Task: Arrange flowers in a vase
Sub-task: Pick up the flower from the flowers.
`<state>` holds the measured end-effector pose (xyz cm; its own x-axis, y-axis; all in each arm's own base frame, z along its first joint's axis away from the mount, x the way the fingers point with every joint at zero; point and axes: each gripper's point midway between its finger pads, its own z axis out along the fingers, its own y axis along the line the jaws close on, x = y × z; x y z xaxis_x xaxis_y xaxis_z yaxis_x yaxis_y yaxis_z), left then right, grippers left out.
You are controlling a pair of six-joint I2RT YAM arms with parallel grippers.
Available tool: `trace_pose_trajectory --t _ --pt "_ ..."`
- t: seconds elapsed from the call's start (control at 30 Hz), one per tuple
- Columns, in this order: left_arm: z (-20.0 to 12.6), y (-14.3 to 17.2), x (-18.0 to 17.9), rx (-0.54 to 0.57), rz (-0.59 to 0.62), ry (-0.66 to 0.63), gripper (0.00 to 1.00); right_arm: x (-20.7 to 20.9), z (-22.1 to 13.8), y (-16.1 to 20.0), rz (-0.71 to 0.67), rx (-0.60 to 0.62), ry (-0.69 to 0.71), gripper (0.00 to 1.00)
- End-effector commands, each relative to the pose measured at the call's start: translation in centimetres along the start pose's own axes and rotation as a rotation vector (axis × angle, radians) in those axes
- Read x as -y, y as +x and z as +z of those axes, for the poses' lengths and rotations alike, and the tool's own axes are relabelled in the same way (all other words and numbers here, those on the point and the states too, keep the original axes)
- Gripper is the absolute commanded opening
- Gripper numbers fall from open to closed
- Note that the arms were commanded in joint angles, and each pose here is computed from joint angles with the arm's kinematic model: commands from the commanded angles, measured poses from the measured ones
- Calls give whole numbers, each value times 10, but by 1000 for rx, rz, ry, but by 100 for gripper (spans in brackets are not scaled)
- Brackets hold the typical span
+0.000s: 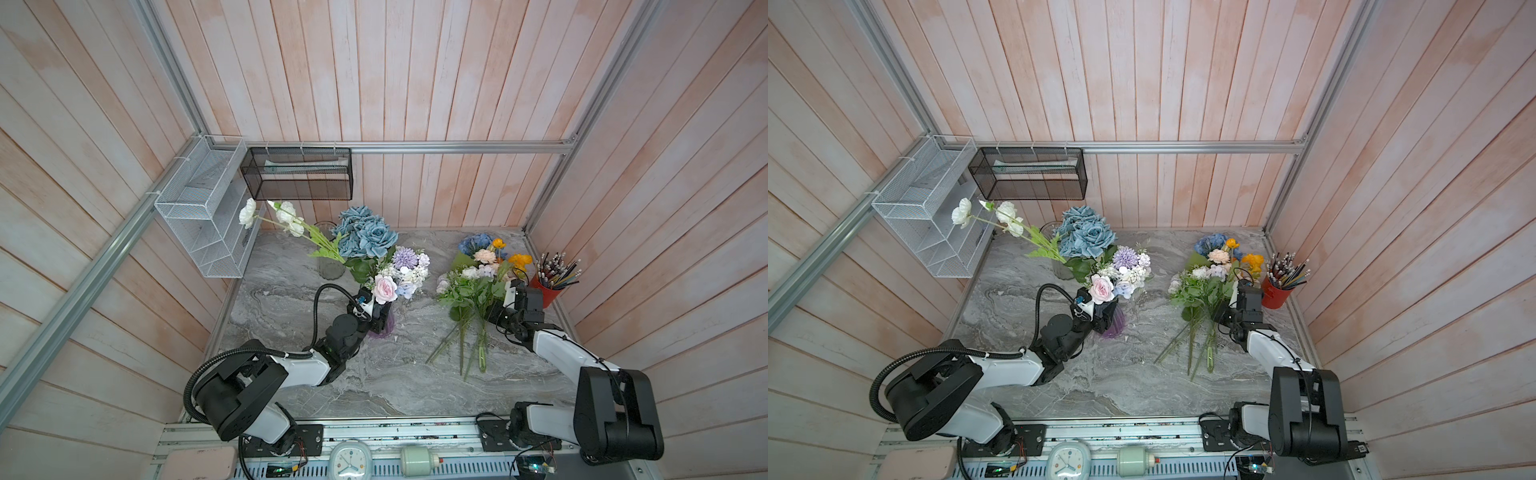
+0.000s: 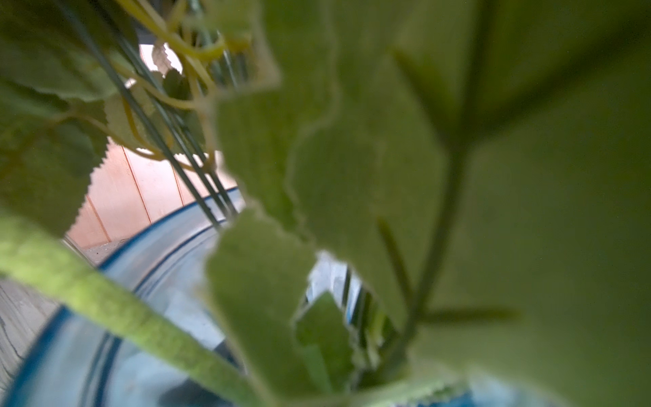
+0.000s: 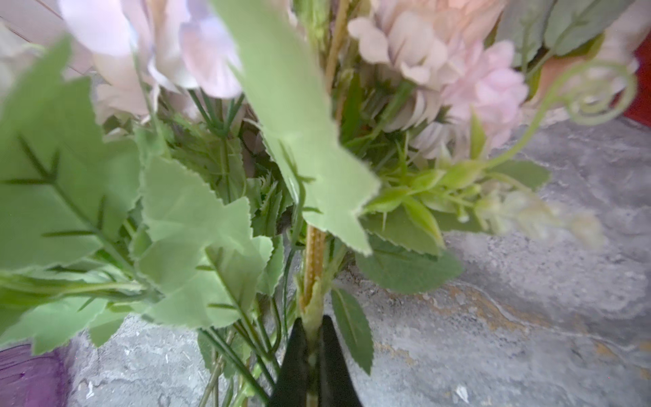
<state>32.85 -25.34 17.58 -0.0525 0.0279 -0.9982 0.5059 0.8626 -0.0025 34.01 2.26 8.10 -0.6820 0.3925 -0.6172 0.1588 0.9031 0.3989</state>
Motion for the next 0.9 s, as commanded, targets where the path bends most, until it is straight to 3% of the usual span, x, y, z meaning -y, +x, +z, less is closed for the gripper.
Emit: trace_pose_trajectory --t 0.0,0.27,0.53,0.7,0.87 --pt "-4 52 -2 -175 16 -10 0 -12 -21 -31 -57 92 -11 0" --pt "-4 52 -3 -174 15 -14 0 -44 -83 -83 -94 309 -78 0" --pt "-4 52 -3 -174 15 -16 0 -79 -134 -127 -114 438 -172 0" --pt "-4 52 -5 -170 14 -22 0 -138 -177 -152 -118 487 -440 0" --pt "-4 53 -4 -171 16 -20 0 -216 -235 -145 -265 632 -764 0"
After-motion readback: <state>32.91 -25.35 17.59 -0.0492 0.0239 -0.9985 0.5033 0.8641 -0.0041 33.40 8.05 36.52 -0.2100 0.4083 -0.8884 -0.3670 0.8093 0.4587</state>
